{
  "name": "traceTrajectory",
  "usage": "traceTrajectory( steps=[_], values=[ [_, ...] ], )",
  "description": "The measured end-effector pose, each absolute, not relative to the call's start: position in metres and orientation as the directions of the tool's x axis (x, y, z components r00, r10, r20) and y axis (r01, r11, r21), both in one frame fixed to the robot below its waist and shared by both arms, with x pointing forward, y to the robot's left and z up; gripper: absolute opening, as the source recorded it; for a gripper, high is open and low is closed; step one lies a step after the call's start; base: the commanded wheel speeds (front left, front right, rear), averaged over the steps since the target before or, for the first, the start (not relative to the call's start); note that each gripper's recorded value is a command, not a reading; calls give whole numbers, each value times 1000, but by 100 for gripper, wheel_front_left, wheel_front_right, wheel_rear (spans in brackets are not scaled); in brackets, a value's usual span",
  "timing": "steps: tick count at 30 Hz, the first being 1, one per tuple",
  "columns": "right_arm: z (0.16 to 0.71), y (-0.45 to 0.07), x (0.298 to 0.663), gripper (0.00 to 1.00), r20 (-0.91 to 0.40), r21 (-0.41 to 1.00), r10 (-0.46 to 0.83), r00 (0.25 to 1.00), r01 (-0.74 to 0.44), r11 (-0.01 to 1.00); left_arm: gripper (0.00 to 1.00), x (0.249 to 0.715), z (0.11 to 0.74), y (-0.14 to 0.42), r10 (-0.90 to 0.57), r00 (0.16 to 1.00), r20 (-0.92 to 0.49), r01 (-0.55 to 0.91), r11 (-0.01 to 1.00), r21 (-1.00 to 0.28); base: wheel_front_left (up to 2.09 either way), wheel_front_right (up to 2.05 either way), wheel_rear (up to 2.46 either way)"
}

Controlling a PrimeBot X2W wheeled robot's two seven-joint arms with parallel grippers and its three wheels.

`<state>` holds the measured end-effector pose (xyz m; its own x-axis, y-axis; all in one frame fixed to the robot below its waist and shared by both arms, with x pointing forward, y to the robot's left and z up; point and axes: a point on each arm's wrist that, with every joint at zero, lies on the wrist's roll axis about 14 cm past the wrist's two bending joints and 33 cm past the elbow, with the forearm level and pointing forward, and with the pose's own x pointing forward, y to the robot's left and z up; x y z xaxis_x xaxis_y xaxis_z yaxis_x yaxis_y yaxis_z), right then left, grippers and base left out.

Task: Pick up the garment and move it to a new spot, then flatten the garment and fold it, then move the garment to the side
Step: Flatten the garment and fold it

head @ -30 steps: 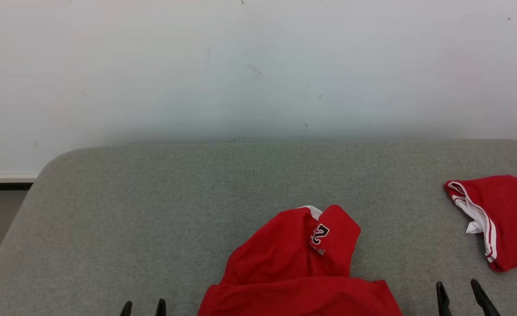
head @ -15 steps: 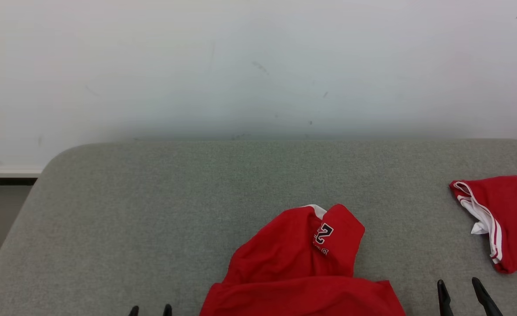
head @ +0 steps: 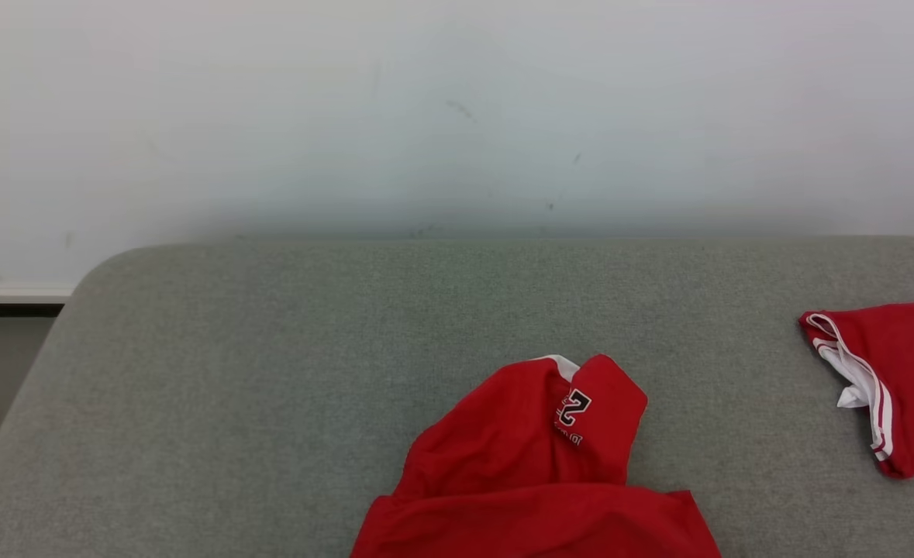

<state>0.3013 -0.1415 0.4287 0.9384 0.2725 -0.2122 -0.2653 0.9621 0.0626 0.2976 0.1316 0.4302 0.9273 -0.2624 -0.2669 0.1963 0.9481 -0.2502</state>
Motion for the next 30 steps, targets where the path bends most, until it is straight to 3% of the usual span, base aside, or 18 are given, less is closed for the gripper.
traceTrajectory(
  steps=[8, 30],
  values=[
    [397, -119, 285, 100, -332, 118, 339, 880, -318, 941, 100, 293, 413, 116, -342, 868, -360, 244, 925, -290, 0, 0, 0],
    [374, -100, 296, 100, -370, 165, 380, 848, -343, 925, 100, 303, 406, 96, -432, 813, -390, 285, 880, -380, 0, 0, 0]
  ],
)
